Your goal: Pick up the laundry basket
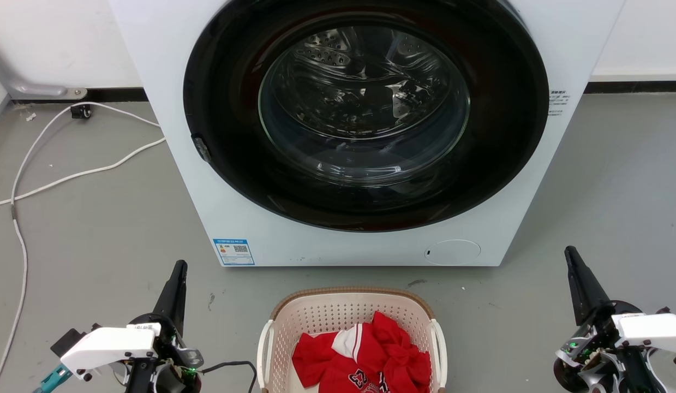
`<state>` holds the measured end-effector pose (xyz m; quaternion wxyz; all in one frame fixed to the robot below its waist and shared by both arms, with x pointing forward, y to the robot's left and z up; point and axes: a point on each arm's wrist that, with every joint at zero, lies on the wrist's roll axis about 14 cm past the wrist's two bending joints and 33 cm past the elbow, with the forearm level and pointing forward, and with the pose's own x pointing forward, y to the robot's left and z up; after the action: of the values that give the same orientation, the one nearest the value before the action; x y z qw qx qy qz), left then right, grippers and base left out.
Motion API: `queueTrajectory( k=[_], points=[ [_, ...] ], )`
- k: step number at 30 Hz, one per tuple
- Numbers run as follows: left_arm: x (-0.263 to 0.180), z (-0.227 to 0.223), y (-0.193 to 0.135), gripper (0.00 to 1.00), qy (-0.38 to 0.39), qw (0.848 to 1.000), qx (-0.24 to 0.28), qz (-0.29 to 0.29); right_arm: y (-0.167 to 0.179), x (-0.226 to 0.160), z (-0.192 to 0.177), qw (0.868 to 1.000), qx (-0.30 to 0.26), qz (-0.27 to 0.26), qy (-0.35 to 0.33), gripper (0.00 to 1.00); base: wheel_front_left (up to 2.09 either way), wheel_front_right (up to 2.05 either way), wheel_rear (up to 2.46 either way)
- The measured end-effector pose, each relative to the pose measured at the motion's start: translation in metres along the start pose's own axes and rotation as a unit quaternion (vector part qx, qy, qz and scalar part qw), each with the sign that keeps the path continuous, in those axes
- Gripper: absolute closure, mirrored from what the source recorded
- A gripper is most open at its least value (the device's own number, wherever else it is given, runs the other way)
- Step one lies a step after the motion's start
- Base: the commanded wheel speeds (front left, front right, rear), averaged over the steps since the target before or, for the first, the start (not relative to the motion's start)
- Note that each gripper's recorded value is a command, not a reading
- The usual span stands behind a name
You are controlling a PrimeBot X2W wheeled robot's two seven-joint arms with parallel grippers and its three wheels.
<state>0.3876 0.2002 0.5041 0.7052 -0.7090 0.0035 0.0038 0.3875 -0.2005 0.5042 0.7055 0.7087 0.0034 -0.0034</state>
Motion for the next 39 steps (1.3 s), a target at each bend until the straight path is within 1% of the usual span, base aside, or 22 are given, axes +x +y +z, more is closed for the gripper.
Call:
queueTrajectory(
  k=[30, 31, 35, 39],
  points=[
    [0.0, 0.0, 0.0, 1.0, 0.0, 1.0, 0.0, 0.0, 0.0, 0.0, 0.0, 1.0, 0.0, 0.0, 0.0, 1.0, 0.0, 0.0, 0.0],
    [-0.001, 0.0, 0.002, 0.0, 0.0, 1.0, 0.0, 0.002, -0.001, -0.001, 0.0, 1.0, 0.0, -0.002, 0.0, 0.0, 0.0, 0.0, 0.0],
    [-0.009, -0.002, 0.022, 0.0, 0.0, 0.999, -0.004, 0.033, -0.022, -0.01, 0.001, 0.999, 0.003, -0.032, -0.002, 0.0, 0.0, 0.0, 0.0],
    [-0.009, -0.008, 0.023, 0.0, 0.003, 0.999, -0.002, 0.035, -0.021, -0.011, 0.001, 1.0, 0.002, -0.031, -0.007, 0.0, 0.0, 0.0, 0.0]
  ],
)
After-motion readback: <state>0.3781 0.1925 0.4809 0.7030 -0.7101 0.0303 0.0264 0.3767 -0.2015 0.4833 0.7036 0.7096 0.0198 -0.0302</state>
